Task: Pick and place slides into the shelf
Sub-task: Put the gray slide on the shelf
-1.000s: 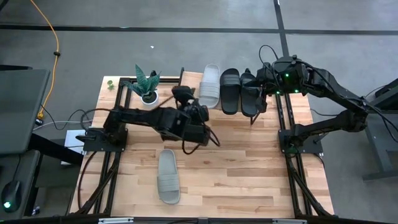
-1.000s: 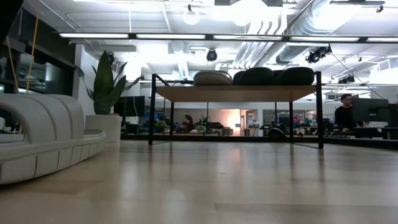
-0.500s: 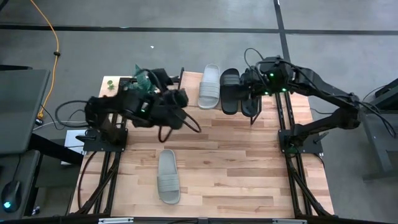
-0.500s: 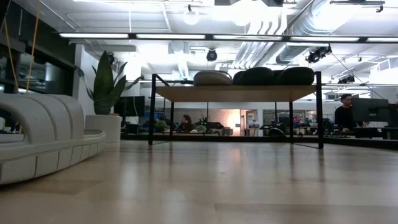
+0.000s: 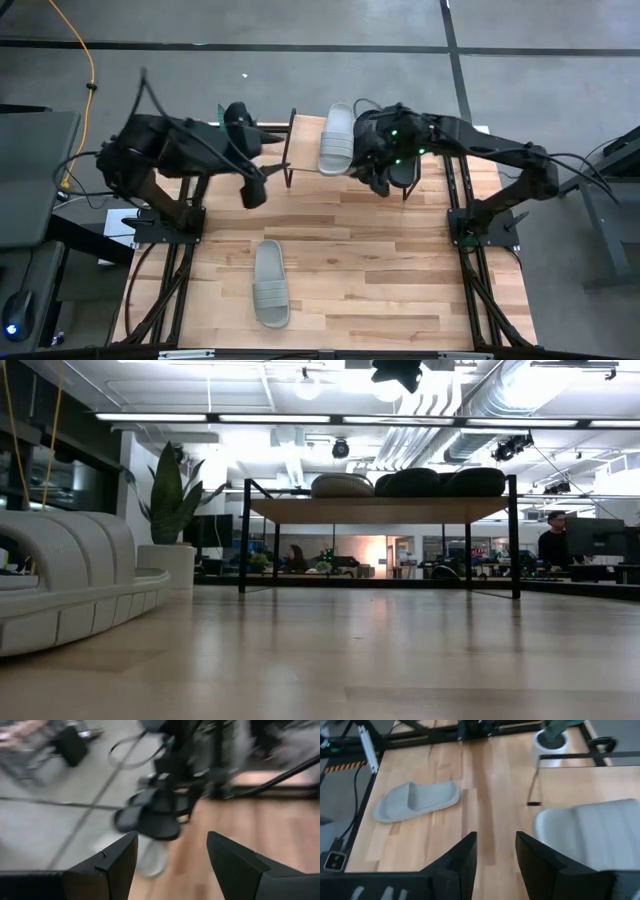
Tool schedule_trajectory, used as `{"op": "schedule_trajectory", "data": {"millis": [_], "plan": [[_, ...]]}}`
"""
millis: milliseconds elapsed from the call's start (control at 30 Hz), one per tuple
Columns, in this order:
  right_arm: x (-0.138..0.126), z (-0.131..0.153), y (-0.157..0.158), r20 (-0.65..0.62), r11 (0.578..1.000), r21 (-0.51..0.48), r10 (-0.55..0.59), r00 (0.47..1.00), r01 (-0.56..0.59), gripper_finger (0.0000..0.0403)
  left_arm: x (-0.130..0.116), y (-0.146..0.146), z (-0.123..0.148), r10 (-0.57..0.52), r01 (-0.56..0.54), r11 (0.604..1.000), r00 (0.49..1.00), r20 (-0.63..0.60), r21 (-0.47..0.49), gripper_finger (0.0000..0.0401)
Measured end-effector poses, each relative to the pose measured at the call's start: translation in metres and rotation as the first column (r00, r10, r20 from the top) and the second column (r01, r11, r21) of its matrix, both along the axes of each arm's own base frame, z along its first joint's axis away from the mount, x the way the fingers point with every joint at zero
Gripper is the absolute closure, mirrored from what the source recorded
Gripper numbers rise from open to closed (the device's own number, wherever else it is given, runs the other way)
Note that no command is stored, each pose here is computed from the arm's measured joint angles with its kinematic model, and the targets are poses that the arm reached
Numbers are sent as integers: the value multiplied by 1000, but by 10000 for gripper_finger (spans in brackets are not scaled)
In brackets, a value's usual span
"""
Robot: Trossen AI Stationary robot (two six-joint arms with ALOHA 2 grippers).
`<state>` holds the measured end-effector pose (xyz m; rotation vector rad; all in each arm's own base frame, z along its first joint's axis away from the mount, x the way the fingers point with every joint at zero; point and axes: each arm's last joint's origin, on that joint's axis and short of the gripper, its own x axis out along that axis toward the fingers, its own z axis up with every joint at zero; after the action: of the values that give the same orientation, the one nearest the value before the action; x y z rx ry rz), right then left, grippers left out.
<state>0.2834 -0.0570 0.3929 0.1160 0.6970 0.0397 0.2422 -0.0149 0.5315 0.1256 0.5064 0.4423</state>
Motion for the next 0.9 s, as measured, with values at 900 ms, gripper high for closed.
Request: {"op": "schedule_trajectory", "data": {"millis": [900], "plan": [[115, -93, 108, 46, 884, 84, 458, 888, -460, 276, -18, -8, 12, -273, 293, 930, 955, 118, -222, 176]]}}
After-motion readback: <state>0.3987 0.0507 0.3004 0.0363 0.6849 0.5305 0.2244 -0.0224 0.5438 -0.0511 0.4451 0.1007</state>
